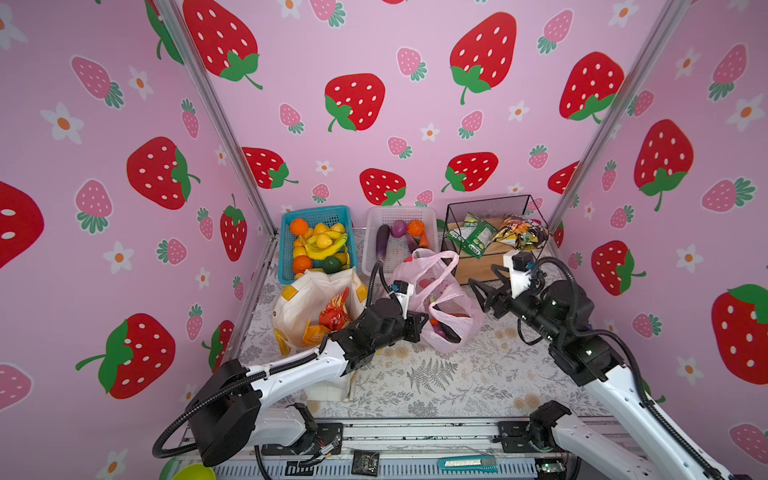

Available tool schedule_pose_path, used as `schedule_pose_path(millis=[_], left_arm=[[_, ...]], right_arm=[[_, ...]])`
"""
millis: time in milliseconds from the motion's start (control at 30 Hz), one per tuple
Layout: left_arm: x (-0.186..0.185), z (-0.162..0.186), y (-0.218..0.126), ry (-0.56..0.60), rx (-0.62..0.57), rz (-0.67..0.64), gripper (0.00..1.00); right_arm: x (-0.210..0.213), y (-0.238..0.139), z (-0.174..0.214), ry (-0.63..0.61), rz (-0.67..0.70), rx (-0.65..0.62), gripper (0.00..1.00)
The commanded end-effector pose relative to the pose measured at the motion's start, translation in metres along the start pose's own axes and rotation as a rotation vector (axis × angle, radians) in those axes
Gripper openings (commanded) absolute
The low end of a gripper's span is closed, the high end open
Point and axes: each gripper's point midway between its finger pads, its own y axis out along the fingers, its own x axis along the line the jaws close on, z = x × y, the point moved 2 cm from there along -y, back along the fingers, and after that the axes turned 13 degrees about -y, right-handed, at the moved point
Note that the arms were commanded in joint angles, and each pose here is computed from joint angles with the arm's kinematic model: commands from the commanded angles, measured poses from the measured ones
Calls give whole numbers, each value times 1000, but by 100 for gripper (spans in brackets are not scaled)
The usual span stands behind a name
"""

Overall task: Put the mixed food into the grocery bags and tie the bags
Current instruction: 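Reach the right gripper to the other pink bag handle and grasp it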

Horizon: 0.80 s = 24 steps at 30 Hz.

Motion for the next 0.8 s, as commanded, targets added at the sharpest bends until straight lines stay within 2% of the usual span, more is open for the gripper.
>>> schedule_pose_path(millis=[0, 200, 467, 767], left_arm=[[-15, -17, -3, -16, -35, 21, 0], [-13, -19, -7, -10, -43, 14, 0], [-13, -19, -8, -9, -42, 14, 0], [-13, -19, -11, -2, -42, 21, 0]], right_arm=[[41, -13, -6, -92, -198, -53, 76], [78, -23, 3, -168, -321, -24, 74], [95, -11, 25, -217, -328, 59, 68], [95, 13, 52, -209, -271, 132, 70]])
